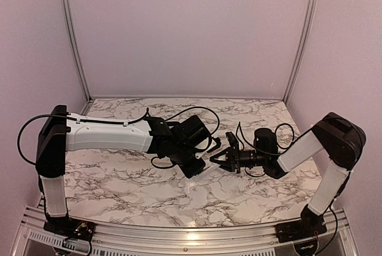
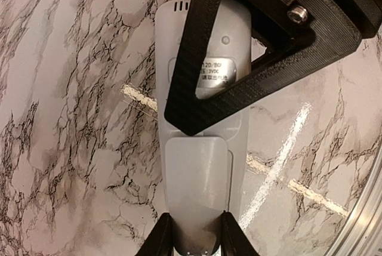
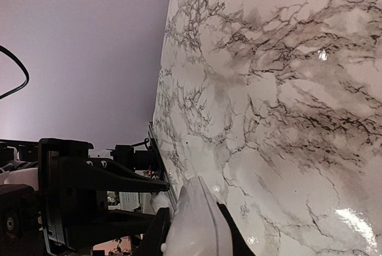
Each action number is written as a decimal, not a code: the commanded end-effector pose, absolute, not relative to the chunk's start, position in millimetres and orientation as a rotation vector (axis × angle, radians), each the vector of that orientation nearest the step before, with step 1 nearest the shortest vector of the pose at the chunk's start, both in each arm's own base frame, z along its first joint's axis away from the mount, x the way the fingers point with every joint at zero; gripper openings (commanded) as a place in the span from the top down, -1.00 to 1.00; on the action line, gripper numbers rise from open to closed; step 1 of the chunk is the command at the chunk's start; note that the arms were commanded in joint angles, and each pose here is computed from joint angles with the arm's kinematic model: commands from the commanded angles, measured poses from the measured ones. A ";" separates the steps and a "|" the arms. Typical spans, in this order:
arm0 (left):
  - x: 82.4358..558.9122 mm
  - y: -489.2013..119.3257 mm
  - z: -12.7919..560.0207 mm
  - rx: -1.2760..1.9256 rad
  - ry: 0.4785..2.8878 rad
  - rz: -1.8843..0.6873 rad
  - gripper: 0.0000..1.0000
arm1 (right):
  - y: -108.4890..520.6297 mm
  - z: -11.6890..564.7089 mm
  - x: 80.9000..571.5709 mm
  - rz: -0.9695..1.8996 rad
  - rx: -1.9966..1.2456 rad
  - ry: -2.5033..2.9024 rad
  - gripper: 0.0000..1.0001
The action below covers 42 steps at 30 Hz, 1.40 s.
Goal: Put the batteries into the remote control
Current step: Load the battery cover onto the remote control without the battery cover.
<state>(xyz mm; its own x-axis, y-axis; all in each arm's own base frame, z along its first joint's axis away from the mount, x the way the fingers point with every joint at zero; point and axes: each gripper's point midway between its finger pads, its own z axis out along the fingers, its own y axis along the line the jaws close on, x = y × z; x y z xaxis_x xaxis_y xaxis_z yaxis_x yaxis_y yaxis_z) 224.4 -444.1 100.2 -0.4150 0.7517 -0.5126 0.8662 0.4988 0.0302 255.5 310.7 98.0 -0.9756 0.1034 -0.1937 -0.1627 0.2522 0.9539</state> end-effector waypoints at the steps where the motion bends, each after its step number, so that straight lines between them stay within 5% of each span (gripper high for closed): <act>1: 214.8 -438.2 87.9 1.366 2.339 -0.324 0.52 | 316.1 123.1 261.7 1.806 -0.118 2.211 1.00; 42: 223.2 -432.6 84.6 1.313 2.391 -0.304 0.51 | 312.4 133.5 263.8 1.799 -0.119 2.171 1.00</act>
<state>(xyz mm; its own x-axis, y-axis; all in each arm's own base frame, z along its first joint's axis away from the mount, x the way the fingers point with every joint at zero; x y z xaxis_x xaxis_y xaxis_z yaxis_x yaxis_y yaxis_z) 222.1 -439.8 96.4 -0.4544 0.7428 -0.4917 0.8541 0.5201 -0.0036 260.7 306.0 101.6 -0.9674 0.1338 -0.2148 -0.1721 0.2748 0.9460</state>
